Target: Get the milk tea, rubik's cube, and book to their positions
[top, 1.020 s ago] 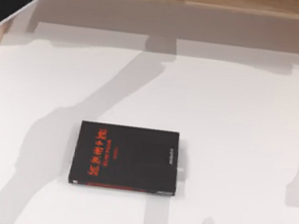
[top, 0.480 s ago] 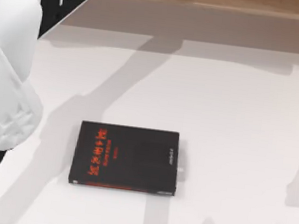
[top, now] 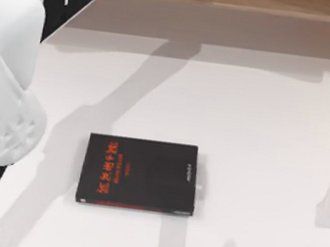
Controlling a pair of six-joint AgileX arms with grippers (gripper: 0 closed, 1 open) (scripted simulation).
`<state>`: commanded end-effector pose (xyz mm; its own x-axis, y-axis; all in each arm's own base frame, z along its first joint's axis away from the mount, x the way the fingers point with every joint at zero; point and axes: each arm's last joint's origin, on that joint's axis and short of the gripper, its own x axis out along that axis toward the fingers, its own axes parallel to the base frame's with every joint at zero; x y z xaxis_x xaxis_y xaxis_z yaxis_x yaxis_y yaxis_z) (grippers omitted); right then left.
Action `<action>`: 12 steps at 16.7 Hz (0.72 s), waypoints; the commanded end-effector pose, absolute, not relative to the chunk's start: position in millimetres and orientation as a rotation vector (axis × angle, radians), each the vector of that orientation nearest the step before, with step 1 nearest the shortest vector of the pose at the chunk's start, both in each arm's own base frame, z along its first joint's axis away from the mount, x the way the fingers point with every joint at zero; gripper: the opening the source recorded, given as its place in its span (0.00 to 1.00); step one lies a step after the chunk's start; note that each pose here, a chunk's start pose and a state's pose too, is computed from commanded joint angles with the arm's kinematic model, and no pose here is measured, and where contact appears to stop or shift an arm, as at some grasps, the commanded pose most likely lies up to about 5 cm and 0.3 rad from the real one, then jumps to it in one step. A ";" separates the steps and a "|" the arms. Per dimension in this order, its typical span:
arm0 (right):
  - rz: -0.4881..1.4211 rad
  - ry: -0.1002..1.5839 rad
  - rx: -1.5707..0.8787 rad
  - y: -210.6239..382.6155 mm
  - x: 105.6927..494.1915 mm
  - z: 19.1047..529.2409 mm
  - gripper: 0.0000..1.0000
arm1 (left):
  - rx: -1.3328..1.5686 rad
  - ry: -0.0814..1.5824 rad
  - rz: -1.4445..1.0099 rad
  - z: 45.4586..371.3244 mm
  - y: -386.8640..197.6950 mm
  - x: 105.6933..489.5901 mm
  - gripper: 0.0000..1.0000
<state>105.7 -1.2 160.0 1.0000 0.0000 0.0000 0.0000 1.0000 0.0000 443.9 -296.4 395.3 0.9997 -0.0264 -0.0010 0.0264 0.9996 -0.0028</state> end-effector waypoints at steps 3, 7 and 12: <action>0.000 0.000 0.000 -1.2 105.7 160.0 1.00 | -0.003 0.001 -0.026 395.3 -296.4 443.9 0.60; 0.000 0.000 0.000 -1.2 105.7 160.0 1.00 | -0.003 0.001 -0.026 395.3 -296.4 443.9 0.90; 0.000 0.000 0.000 -1.2 105.7 160.0 1.00 | -0.003 0.001 -0.026 395.3 -296.4 443.9 1.00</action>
